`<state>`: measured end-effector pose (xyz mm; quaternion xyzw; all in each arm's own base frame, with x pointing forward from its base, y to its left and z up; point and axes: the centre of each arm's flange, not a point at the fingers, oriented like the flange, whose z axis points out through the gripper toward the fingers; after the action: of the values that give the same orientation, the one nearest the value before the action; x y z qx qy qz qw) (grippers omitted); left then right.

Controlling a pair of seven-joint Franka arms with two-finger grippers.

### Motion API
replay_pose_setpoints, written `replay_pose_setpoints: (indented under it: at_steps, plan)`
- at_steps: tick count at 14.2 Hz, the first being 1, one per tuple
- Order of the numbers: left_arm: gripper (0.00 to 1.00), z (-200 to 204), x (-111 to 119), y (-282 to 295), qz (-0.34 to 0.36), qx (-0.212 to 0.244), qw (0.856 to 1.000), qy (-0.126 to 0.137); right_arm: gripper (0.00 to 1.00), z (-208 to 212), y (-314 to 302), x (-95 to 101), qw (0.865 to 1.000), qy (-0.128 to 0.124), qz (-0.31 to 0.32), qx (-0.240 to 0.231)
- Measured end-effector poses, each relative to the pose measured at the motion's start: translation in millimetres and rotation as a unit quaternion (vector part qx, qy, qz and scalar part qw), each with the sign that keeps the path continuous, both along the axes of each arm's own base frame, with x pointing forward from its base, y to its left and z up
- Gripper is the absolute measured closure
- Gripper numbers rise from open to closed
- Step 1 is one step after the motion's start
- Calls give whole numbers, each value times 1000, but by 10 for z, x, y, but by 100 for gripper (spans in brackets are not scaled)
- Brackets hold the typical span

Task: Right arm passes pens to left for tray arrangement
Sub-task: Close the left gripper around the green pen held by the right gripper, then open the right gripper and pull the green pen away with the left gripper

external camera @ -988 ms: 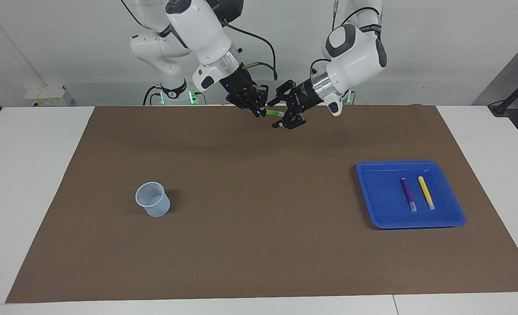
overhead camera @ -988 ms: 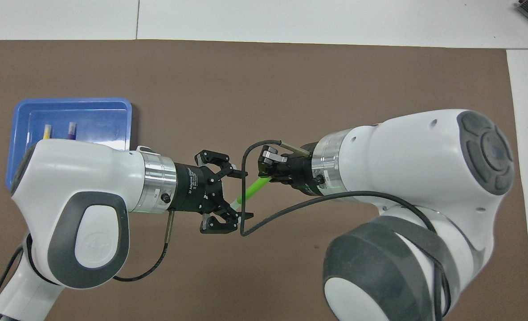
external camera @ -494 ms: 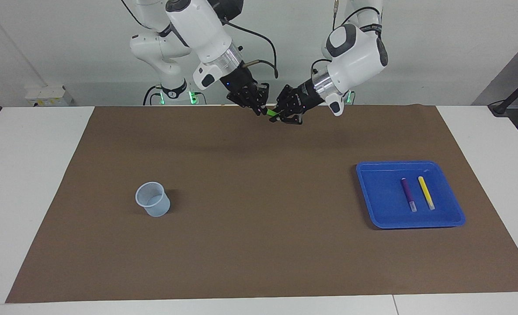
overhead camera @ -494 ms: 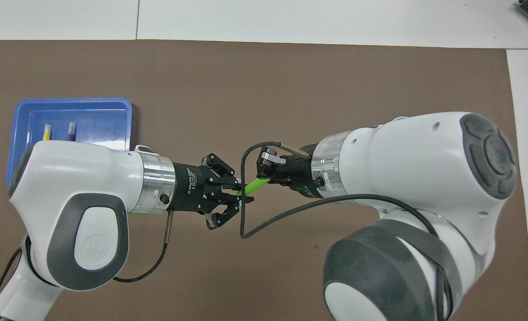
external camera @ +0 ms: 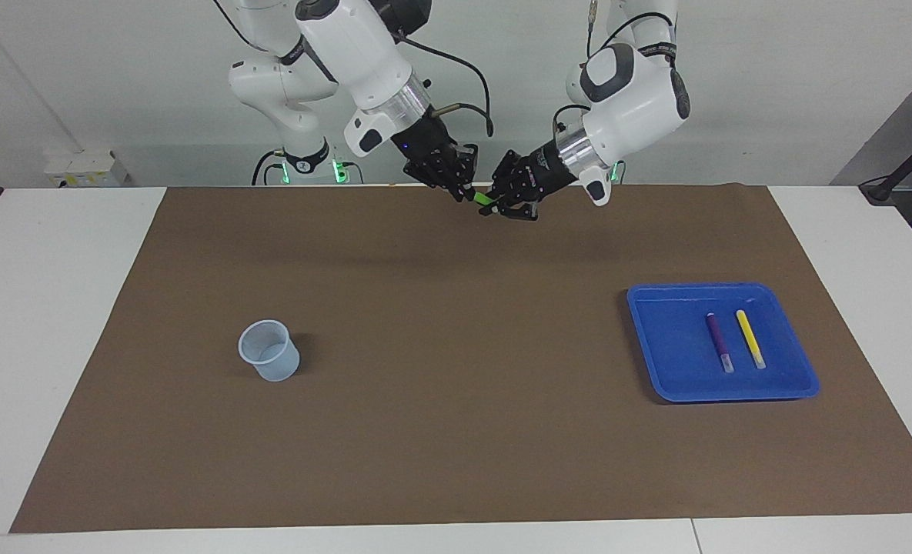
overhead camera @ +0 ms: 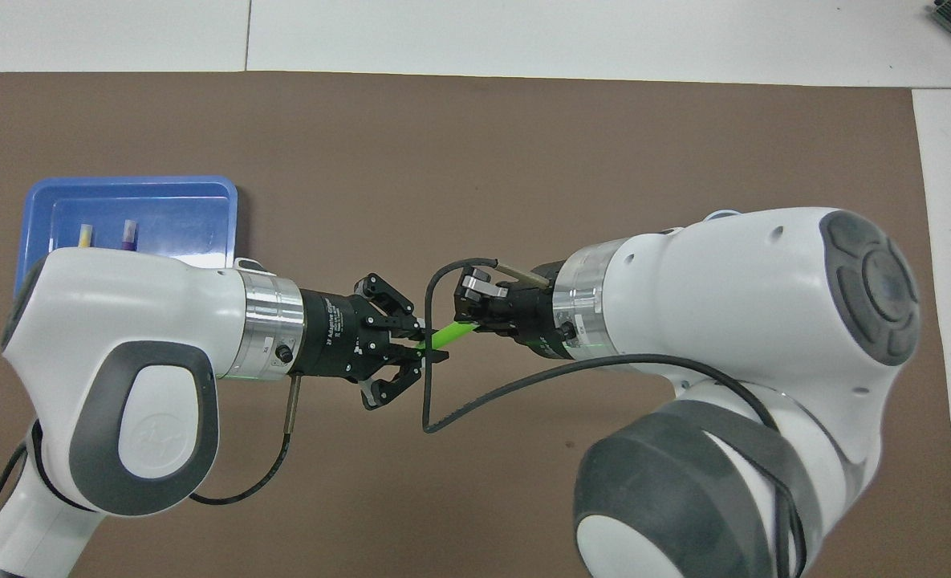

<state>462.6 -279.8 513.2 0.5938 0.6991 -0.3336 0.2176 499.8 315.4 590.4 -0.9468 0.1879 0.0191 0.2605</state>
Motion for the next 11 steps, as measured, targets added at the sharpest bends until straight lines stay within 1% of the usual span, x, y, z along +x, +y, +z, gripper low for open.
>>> replay_pose_setpoints:
  at_steps: [1,2,4,5,6,7,9,10,11]
  plan:
    - [81,-1,6,11,-3,0,1000,-3,81,-3,5,0,1000,1,0,1]
    - [81,-5,27,55,-3,1,1000,-8,76,-14,-16,9,1000,2,-2,0]
    - [81,-25,81,170,-2,7,1000,-13,54,-19,-77,42,1000,4,-7,-1]
    - [81,-32,100,216,-1,9,1000,-15,42,-24,-95,47,1000,6,-7,-2]
    - [81,-45,105,244,-8,17,1000,-20,32,-28,-110,47,1000,8,-6,-4]
    - [81,-70,89,253,-30,30,999,-34,20,-31,-124,48,1000,8,-4,-7]
    - [81,-194,-47,223,-109,51,990,-80,0,-47,-192,60,999,-3,25,-20]
    - [81,-292,-170,186,-147,55,983,-100,0,-61,-269,79,998,-10,45,-33]
    - [81,-384,-298,154,-179,57,976,-114,0,-80,-376,109,996,-17,67,-48]
